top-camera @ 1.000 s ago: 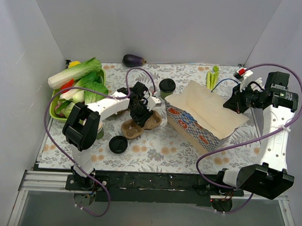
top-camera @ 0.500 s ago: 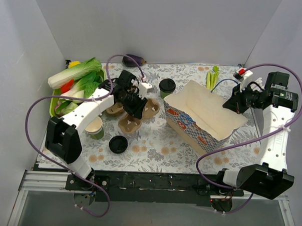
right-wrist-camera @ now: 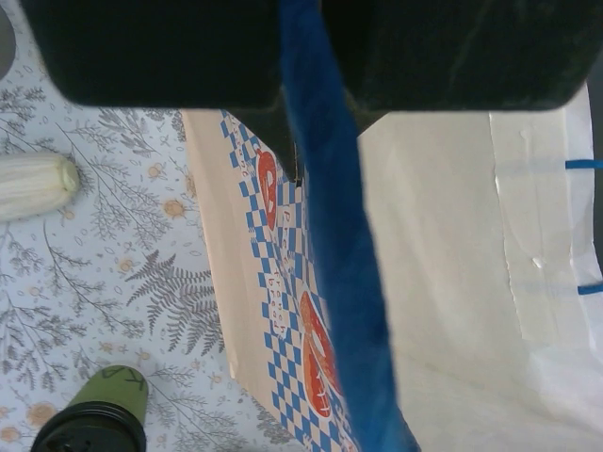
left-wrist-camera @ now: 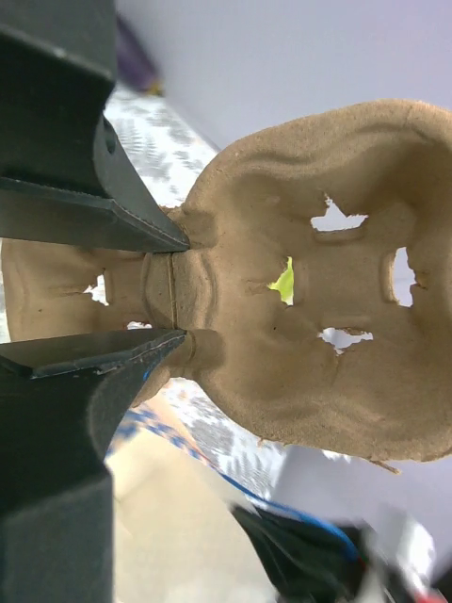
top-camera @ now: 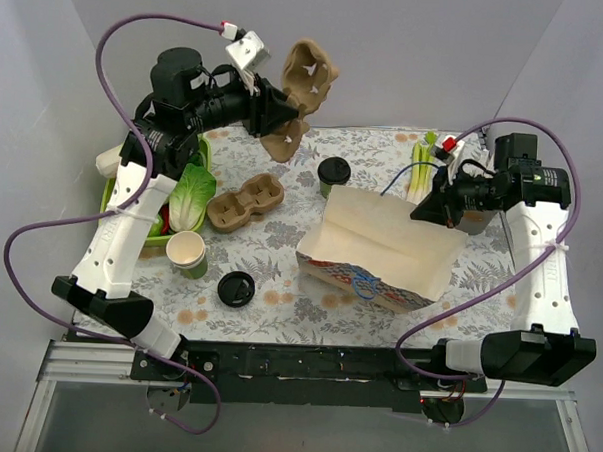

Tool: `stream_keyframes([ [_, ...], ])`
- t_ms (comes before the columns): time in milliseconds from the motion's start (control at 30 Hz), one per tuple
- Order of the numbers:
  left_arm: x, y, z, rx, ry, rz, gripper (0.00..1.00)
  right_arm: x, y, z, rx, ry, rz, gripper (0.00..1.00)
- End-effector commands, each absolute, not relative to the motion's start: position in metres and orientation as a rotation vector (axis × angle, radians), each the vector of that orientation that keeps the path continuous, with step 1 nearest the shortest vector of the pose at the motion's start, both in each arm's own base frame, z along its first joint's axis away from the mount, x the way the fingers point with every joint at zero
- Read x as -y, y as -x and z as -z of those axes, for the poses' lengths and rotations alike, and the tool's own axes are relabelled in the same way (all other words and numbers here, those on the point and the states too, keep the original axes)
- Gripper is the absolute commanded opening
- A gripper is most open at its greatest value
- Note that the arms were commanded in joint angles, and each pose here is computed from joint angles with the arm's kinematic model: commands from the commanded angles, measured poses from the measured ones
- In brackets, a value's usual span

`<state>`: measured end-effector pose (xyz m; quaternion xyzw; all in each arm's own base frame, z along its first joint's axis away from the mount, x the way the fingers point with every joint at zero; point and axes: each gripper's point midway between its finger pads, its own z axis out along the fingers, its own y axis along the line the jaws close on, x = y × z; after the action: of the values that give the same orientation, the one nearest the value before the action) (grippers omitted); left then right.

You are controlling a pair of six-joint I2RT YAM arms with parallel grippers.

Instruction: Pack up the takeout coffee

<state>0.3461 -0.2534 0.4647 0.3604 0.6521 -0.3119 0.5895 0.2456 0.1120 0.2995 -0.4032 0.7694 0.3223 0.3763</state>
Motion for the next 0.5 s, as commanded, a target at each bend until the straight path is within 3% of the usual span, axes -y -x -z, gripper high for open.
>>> stream_keyframes([
  [0,0.277,-0.319,-0.497,-1.387,-0.956,0.883,0.0,-0.13,-0.236,-0.308,-1.923,1.086,-0.907,0.01],
  [267,0.298,-0.276,-0.529,-1.261,-1.035,1.039,0.0,-0.153,-0.249,-0.334,-1.859,1.051,-1.072,0.01],
  [467,0.307,-0.271,-0.523,-1.263,-1.05,1.039,0.0,-0.17,-0.263,-0.33,-1.877,1.104,-1.088,0.01],
])
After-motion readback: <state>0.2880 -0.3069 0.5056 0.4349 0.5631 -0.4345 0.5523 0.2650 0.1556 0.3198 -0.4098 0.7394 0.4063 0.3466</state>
